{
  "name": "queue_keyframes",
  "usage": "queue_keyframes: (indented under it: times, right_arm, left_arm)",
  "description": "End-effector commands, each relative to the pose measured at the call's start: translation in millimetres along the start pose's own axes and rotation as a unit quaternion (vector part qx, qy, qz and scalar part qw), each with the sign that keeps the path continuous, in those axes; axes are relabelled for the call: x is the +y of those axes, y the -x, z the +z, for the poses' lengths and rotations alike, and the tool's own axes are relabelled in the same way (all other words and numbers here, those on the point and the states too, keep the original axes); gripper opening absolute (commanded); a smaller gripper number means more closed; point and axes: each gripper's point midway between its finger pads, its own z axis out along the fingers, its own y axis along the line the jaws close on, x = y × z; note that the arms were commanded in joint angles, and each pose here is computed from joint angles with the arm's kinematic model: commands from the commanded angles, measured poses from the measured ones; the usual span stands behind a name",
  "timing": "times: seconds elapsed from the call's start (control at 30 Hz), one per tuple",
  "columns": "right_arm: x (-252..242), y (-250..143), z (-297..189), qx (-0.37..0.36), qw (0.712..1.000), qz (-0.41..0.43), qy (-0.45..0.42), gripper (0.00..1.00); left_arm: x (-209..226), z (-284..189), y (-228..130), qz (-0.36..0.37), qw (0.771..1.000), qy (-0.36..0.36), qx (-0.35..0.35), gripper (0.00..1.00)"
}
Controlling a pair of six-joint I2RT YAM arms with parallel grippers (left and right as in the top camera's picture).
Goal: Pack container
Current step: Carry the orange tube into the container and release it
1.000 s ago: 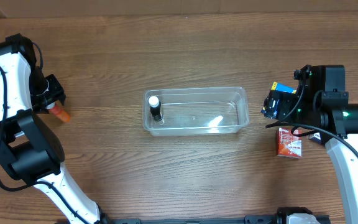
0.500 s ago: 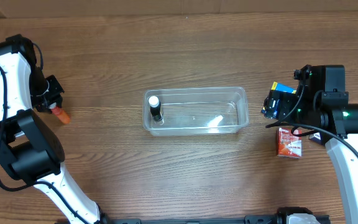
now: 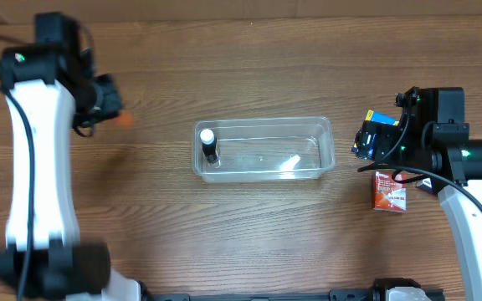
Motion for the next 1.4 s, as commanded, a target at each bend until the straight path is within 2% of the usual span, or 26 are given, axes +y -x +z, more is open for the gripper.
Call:
queue_keyframes:
  times: [0.0,0.2,0.43,0.77,1.23,1.33,1.37]
  right_arm:
    - [0.7,12.7,-10.4,-0.025,1.0,-0.002,0.001,1.0]
    - [0.6,12.2,-10.4,-0.024,1.0,-0.002,0.001,1.0]
    - [1.1,12.0,-10.5,-0.023,1.0,0.0,0.002,1.0]
    - [1.2,11.8,-10.4,-0.023,1.0,0.0,0.002,1.0]
    - [1.1,11.7,-10.4,-0.023,1.0,0.0,0.002,1.0]
    - [1.2,12.0,-10.5,-0.023,1.0,0.0,0.002,1.0]
    - [1.2,11.8,-10.4,-0.023,1.0,0.0,0.002,1.0]
  left_arm:
    - [-58.8,-42.8,-33.6,0.065,0.996,-0.058,-0.026,0.04]
    - [-109.0,-37.2,-87.7,0.132,0.988,-0.072,0.029,0.04]
    - [-119.7,8.1,-119.0,0.147,0.986,-0.048,0.068,0.04]
    - [-108.3,70.8,-139.4,0.148,0.983,-0.017,0.105,0.05]
    - [-105.8,122.1,-136.7,0.156,0.98,0.027,0.121,0.07]
    - [-106.6,123.9,-136.1,0.158,0.98,0.026,0.121,0.09]
    - [-107.1,124.0,-135.5,0.158,0.98,0.025,0.12,0.13]
